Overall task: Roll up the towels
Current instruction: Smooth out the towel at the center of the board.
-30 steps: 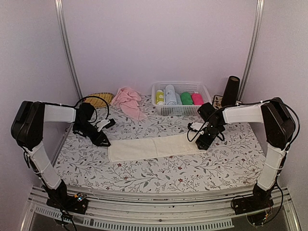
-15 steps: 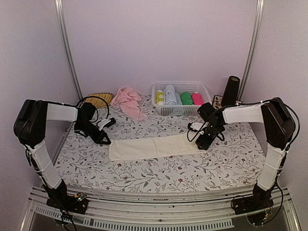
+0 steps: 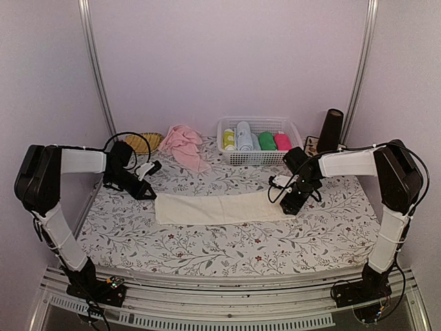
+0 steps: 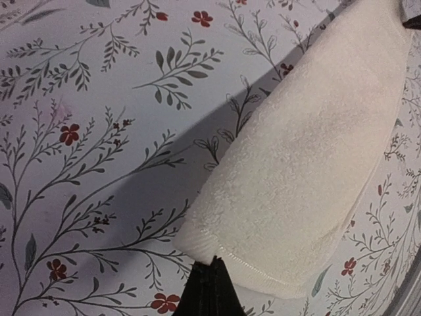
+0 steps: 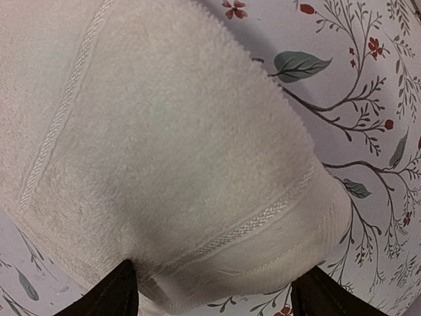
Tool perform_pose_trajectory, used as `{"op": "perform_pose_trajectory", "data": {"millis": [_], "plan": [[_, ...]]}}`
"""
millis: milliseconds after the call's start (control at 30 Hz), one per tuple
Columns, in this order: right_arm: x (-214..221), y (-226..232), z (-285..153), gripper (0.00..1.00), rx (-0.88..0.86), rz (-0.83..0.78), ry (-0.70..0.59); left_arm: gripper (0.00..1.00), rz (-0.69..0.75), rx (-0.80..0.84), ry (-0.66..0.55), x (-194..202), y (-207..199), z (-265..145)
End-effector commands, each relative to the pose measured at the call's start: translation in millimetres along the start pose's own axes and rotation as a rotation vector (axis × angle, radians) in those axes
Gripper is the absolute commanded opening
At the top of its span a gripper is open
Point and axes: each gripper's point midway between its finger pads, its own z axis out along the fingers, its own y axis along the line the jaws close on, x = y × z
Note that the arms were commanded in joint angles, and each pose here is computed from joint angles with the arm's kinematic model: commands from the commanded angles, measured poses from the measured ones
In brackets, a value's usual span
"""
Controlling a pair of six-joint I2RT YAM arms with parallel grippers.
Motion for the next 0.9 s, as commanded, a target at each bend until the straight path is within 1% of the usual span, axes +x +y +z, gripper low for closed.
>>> {"op": "perform_pose_trajectory", "data": {"millis": [0, 133, 167, 300, 433, 533, 600, 633, 767, 833, 867], "plan": [[9.9, 5.0, 7.6, 0.80, -0.001, -0.008, 0.040, 0.00, -0.014, -0.042, -0.019, 0.1, 10.7, -4.7], [10.9, 5.9, 9.5, 0.81, -0.003, -0.010, 0.044, 0.00, -0.016, -0.054, 0.013, 8.9, 16.4, 1.7], [11.1, 6.0, 10.1, 0.81, -0.004, -0.010, 0.045, 0.01, -0.022, -0.061, 0.018, 9.8, 19.2, 2.8], [11.7, 7.1, 12.0, 0.81, -0.008, -0.012, 0.050, 0.26, -0.047, -0.105, -0.001, 4.7, 31.4, -0.6], [11.5, 6.8, 10.5, 0.81, -0.008, -0.011, 0.049, 0.35, -0.038, -0.165, -0.042, -7.1, 39.2, -14.1], [8.7, 6.3, 6.1, 0.81, -0.006, -0.011, 0.037, 0.43, -0.012, -0.176, -0.064, -12.2, 35.8, -22.4], [4.8, 5.8, 0.2, 0.81, -0.003, -0.011, 0.019, 0.52, 0.025, -0.177, -0.081, -15.7, 29.1, -27.5], [2.7, 6.0, -2.5, 0.81, -0.004, -0.011, 0.009, 0.54, 0.049, -0.186, -0.086, -17.0, 26.7, -29.2], [-15.6, 1.0, -26.5, 0.82, 0.006, -0.001, -0.078, 0.64, 0.116, -0.238, -0.099, -22.9, 20.3, -31.6], [-23.9, -0.3, -38.2, 0.83, 0.003, 0.003, -0.126, 0.67, 0.135, -0.256, -0.087, -24.5, 17.7, -28.7], [-39.2, -6.4, -50.8, 0.83, 0.015, 0.006, -0.177, 0.68, 0.145, -0.263, -0.078, -24.4, 16.1, -26.5]]}}
